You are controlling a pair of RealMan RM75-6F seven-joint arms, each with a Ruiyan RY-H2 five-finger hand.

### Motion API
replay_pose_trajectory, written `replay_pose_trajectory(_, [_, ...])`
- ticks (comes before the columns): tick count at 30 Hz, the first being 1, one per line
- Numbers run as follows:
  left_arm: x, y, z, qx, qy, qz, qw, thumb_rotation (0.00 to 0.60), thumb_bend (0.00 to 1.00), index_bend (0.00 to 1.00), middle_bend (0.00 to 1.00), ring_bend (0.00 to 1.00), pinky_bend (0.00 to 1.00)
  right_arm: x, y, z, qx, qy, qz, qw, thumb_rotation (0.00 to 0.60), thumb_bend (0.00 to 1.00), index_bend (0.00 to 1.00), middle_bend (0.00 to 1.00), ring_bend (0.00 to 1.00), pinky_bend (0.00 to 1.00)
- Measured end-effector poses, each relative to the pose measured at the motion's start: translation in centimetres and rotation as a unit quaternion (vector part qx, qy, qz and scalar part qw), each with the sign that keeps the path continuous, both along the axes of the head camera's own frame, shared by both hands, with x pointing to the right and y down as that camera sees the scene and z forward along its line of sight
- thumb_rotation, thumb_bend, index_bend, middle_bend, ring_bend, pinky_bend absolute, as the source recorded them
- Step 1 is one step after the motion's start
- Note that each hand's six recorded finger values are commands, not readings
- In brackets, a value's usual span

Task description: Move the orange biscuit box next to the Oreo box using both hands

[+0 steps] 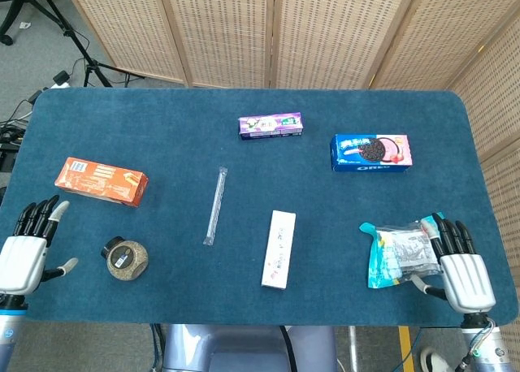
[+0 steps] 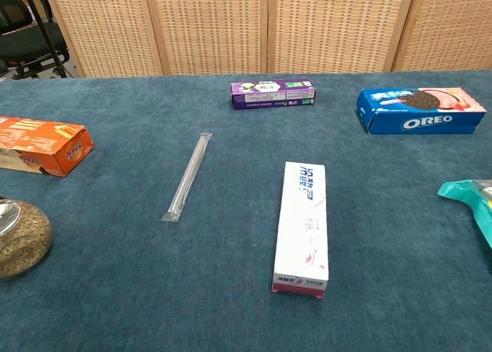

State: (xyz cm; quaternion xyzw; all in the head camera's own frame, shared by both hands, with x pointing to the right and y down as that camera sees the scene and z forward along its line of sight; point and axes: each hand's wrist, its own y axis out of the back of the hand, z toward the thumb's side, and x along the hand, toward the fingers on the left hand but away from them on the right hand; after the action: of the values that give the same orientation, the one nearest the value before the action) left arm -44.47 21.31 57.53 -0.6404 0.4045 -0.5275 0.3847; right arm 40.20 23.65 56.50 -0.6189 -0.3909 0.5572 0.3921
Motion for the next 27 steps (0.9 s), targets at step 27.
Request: replay_pose_trajectory(27, [-2.0,-9.2,1.7,-0.139,-0.098,0.039,0.9847,0.6,0.04,0.05,0.0,0.0,0.0,0.4,0.1,0.2,-0.009,0.003,0.007,0.9999,0.6,0.07,0.0,0.0,0.0,0.0])
